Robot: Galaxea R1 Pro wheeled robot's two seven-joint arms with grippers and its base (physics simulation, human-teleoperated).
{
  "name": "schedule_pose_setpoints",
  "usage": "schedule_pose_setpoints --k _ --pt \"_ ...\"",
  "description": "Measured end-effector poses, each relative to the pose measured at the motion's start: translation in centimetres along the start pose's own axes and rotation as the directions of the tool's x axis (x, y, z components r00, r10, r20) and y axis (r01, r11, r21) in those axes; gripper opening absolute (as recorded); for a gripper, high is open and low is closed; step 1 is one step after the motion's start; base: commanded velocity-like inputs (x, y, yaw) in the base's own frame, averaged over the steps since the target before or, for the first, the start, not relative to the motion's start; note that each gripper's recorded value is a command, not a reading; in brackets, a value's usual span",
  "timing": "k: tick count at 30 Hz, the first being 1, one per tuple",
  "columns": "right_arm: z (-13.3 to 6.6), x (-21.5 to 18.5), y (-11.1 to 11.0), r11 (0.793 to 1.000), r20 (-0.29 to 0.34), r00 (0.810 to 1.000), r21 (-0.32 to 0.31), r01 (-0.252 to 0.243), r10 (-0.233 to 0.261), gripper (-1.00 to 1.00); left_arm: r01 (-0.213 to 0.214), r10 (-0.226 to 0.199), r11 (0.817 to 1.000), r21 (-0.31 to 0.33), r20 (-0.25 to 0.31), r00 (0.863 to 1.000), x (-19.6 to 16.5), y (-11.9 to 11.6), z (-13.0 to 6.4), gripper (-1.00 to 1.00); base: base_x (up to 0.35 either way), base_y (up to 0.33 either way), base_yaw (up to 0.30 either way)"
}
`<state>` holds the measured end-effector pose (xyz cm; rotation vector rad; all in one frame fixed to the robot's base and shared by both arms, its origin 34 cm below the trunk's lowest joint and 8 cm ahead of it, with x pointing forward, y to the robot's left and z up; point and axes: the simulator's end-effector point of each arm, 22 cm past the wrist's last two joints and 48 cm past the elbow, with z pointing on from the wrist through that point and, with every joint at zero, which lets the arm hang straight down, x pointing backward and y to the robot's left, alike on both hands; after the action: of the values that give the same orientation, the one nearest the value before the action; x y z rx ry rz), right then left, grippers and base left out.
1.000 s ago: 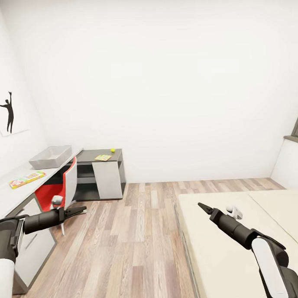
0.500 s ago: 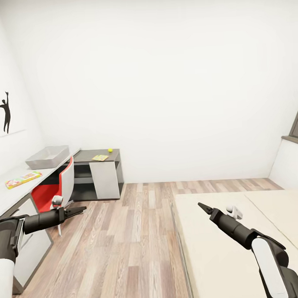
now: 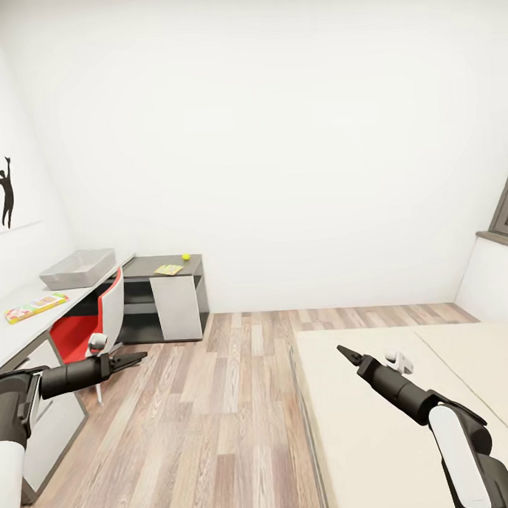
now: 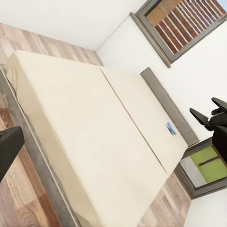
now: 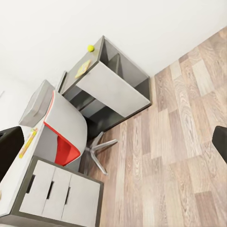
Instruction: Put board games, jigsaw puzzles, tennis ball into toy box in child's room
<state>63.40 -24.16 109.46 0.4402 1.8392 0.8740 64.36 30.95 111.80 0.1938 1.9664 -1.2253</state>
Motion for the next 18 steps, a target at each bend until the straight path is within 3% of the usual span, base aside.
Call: schedule_pose_setpoints --k 18 --pt "0.0 0.0 0.0 1.0 0.0 1.0 0.0 0.0 0.0 1.0 -0.001 0.001 1.0 0.0 0.0 1.0 0.0 0.0 0.0 1.0 -0.018 0.0 0.0"
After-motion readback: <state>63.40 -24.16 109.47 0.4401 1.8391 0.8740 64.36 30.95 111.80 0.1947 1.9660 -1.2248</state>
